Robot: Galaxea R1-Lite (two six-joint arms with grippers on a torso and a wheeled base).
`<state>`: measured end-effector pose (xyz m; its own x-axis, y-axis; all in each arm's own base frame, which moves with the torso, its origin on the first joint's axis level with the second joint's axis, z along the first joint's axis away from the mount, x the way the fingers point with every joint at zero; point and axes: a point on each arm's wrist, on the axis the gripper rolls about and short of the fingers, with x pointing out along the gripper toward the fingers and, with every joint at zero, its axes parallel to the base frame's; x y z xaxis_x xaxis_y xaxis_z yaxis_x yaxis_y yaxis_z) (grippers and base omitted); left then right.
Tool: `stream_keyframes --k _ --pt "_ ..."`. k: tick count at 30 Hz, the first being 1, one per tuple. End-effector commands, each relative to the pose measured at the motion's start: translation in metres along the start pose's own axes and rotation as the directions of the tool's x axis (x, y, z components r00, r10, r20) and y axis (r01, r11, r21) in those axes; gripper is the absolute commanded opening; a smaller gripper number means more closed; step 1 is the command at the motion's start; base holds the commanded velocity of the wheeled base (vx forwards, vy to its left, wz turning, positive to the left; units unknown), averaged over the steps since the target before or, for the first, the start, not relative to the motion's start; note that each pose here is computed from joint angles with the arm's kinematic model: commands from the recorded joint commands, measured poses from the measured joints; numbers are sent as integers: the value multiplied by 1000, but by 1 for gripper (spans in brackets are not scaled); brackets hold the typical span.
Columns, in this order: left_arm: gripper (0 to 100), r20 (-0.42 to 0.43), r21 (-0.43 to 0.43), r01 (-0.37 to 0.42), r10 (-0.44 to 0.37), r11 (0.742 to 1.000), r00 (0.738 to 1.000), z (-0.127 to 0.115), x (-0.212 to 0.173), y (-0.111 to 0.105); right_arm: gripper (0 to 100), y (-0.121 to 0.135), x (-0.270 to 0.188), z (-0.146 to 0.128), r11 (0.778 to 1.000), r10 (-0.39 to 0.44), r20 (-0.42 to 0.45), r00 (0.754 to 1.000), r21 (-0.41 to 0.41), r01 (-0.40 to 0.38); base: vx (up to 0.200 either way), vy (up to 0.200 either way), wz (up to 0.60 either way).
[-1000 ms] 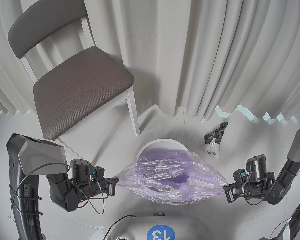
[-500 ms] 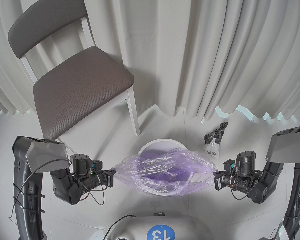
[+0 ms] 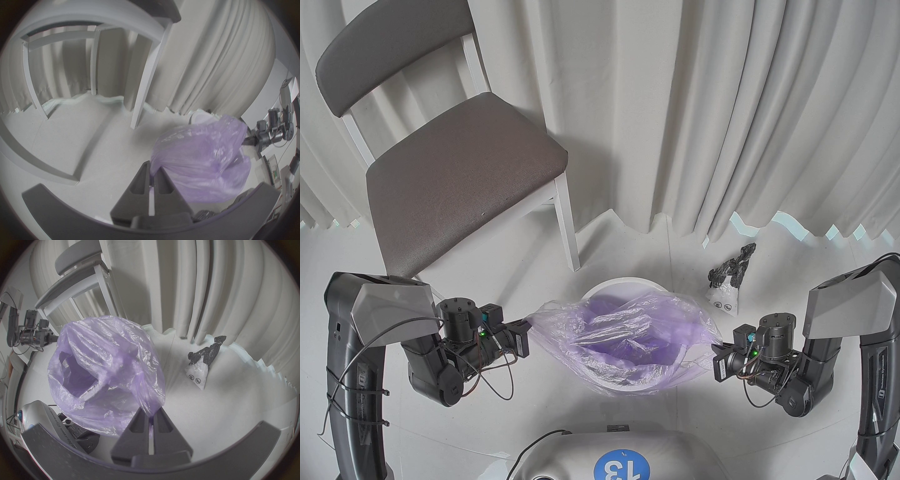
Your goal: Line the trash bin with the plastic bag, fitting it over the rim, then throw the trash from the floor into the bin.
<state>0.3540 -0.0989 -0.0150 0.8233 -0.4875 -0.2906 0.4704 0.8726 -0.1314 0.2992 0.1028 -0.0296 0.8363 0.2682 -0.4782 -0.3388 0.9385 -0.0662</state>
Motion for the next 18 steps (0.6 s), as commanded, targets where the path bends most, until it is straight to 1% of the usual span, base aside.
stream_keyframes --k 1,5,7,8,11,18 --pt "0 13 -4 18 -18 1000 1000 0 4 -14 0 -3 1 -2 1000 -8 0 1000 7 8 0 0 0" --pt "0 14 -2 2 -2 1000 1000 -9 19 -19 0 -2 5 -7 1000 -8 0 1000 5 8 0 0 0" --pt "0 19 0 -7 7 1000 1000 -12 25 -20 0 -2 8 -8 1000 -9 12 1000 5 9 0 0 0" --pt "0 26 1 -25 25 1000 999 -13 30 -20 0 -2 9 -7 1000 -10 26 1000 5 10 0 0 0" --pt "0 43 6 -35 35 999 998 -10 35 -22 0 -3 9 -8 1000 -11 27 1000 6 11 0 0 0" --pt "0 48 3 -51 51 999 998 -9 36 -16 0 -6 10 -9 1000 -19 25 1000 11 19 0 0 0"
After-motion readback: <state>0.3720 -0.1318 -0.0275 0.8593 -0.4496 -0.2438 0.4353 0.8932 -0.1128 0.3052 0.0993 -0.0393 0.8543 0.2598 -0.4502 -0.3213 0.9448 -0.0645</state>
